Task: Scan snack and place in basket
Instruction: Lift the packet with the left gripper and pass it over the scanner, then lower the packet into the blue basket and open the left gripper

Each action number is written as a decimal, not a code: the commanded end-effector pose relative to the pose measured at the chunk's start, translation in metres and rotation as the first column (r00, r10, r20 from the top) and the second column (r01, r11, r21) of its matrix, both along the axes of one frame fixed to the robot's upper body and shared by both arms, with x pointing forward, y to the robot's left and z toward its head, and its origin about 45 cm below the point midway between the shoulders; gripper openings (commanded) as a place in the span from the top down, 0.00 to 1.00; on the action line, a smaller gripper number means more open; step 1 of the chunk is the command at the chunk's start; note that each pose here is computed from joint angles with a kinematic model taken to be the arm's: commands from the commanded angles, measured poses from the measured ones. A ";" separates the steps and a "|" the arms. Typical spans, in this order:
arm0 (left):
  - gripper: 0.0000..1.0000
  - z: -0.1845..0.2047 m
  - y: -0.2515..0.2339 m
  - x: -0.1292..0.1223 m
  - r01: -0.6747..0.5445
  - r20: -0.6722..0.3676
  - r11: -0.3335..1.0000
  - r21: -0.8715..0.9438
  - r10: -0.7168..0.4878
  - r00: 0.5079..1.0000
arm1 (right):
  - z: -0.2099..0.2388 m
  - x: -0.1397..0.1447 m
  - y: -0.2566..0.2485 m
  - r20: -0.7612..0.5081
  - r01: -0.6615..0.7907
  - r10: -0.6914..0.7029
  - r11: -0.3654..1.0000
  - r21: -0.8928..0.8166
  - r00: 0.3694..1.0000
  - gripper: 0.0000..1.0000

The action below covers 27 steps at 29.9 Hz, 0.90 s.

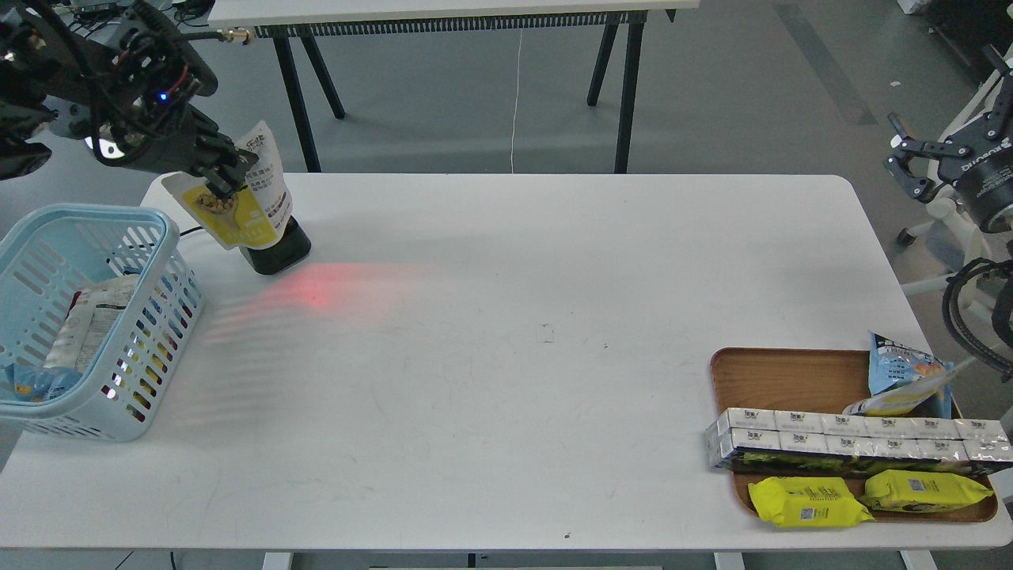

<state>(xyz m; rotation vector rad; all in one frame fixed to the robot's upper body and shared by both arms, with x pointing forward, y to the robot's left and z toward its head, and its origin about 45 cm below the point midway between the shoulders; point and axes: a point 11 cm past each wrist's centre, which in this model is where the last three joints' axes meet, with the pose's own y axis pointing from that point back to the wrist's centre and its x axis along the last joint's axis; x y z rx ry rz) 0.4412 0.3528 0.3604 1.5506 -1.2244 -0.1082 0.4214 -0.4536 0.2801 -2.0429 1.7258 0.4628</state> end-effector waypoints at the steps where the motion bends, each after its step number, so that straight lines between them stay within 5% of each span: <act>1: 1.00 0.033 0.006 -0.011 0.005 0.039 1.000 -0.013 -0.004 0.999 | 0.000 0.000 0.000 0.002 0.001 -0.001 1.000 0.001 1.000 0.00; 13: 1.00 0.071 0.095 -0.023 -0.157 0.149 0.986 0.051 0.148 0.978 | -0.001 0.000 0.000 0.001 0.003 -0.003 1.000 0.003 1.000 0.00; 27: 1.00 0.038 0.166 -0.082 -0.221 0.074 0.973 0.064 0.216 0.973 | -0.003 0.001 0.003 0.000 -0.003 0.003 1.000 0.009 1.000 0.00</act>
